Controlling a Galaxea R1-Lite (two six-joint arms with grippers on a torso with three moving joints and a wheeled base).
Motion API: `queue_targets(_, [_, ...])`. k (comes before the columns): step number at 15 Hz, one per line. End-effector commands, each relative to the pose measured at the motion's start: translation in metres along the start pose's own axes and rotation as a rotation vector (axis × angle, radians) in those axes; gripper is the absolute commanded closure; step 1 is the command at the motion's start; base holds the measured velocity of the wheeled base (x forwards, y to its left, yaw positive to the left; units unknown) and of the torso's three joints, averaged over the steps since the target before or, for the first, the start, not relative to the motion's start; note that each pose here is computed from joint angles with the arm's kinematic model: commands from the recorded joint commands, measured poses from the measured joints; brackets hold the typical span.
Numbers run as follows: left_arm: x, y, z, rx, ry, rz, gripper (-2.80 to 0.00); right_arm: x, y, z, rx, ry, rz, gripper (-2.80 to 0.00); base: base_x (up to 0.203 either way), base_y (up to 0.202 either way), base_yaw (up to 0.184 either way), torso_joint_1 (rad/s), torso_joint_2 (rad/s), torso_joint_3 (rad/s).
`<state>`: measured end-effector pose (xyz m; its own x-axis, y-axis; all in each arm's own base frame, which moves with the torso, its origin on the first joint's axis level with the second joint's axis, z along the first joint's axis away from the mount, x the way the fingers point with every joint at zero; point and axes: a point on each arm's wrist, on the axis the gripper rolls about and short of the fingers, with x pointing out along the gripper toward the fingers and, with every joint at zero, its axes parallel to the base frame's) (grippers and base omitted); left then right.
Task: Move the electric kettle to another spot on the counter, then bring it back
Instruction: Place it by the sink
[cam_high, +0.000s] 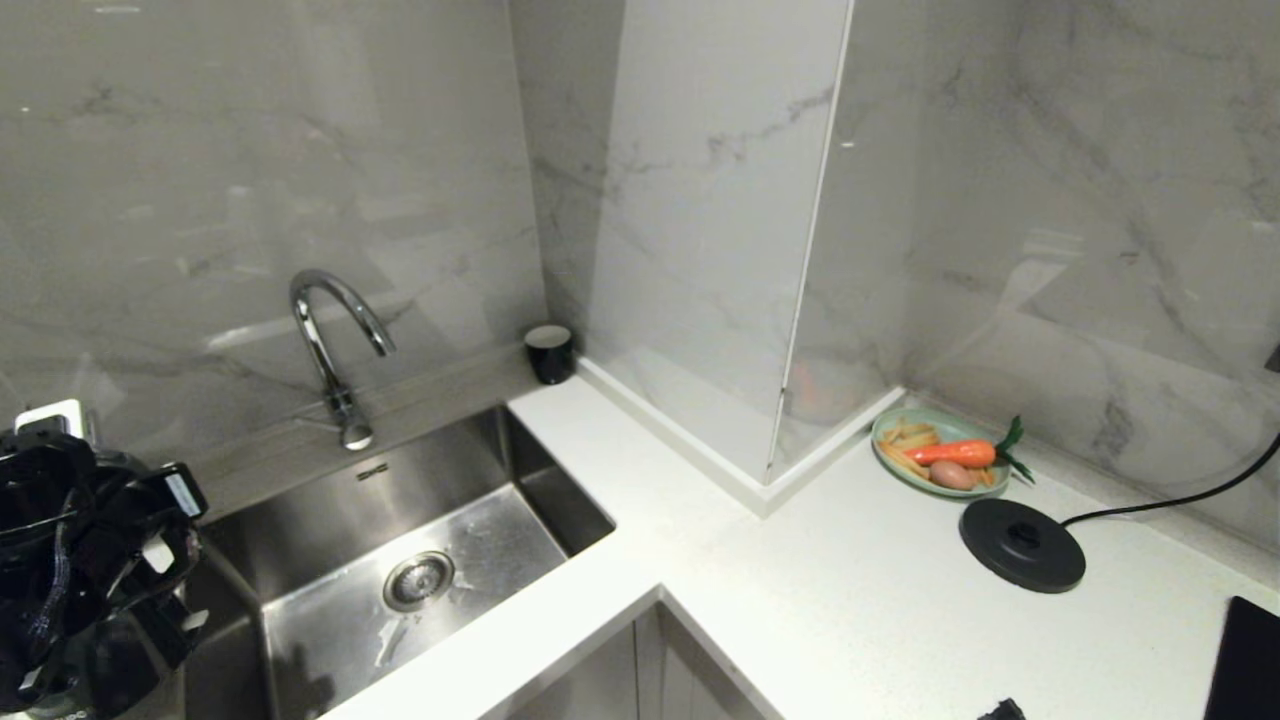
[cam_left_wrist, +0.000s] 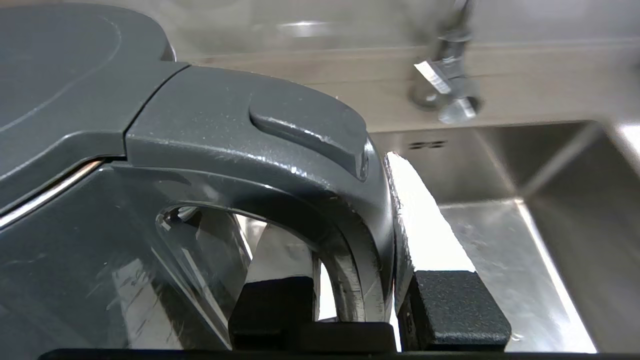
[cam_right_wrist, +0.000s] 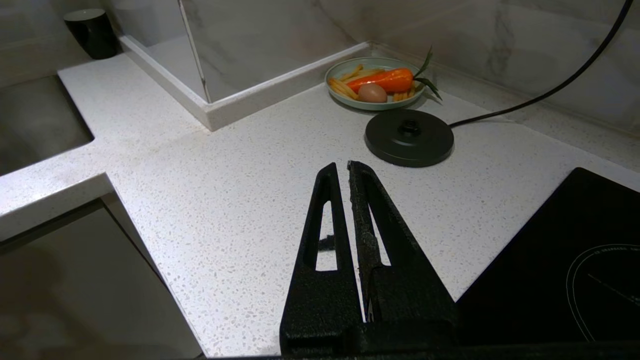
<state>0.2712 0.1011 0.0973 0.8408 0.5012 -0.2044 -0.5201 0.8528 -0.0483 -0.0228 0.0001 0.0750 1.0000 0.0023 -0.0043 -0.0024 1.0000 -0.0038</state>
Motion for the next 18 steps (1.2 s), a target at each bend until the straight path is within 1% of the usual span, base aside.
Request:
queue_targets(1, [0.007, 0.008, -0.011, 0.0, 0.035, 0.029, 0.0, 0.0, 0.0, 0.0, -0.001, 0.002, -0.001, 0.0, 0.0, 0.0, 0.0, 0.0, 0.0, 0.0])
queue_targets(4, [0.013, 0.021, -0.017, -0.007, 0.062, 0.038, 0.0, 0.0, 0.0, 0.0, -0.001, 0.002, 0.001, 0.0, 0.0, 0.0, 0.0, 0.0, 0.0, 0.0])
queue_targets(8, [0.018, 0.029, -0.022, -0.009, 0.077, 0.055, 0.0, 0.0, 0.0, 0.0, -0.001, 0.0, 0.0, 0.0, 0.0, 0.0, 0.0, 0.0, 0.0, 0.0])
queue_targets(9, [0.019, 0.03, -0.024, 0.001, 0.083, 0.049, 0.0, 0.0, 0.0, 0.0, -0.001, 0.001, 0.001, 0.0, 0.0, 0.0, 0.0, 0.0, 0.0, 0.0])
queue_targets(10, [0.021, 0.031, -0.027, 0.011, 0.081, 0.05, 0.0, 0.0, 0.0, 0.0, -0.001, 0.001, 0.001, 0.0, 0.0, 0.0, 0.0, 0.0, 0.0, 0.0])
queue_targets(12, [0.024, 0.033, -0.031, 0.022, 0.05, 0.054, 0.0, 0.0, 0.0, 0.0, -0.001, 0.0, 0.001, 0.0, 0.0, 0.0, 0.0, 0.0, 0.0, 0.0])
queue_targets(15, [0.024, 0.036, -0.04, 0.036, 0.036, 0.058, 0.0, 0.0, 0.0, 0.0, -0.002, 0.002, 0.001, 0.0, 0.0, 0.0, 0.0, 0.0, 0.0, 0.0])
queue_targets(18, [0.019, 0.035, -0.038, 0.04, 0.008, 0.052, 0.0, 0.0, 0.0, 0.0, -0.002, 0.002, 0.001, 0.0, 0.0, 0.0, 0.0, 0.0, 0.0, 0.0])
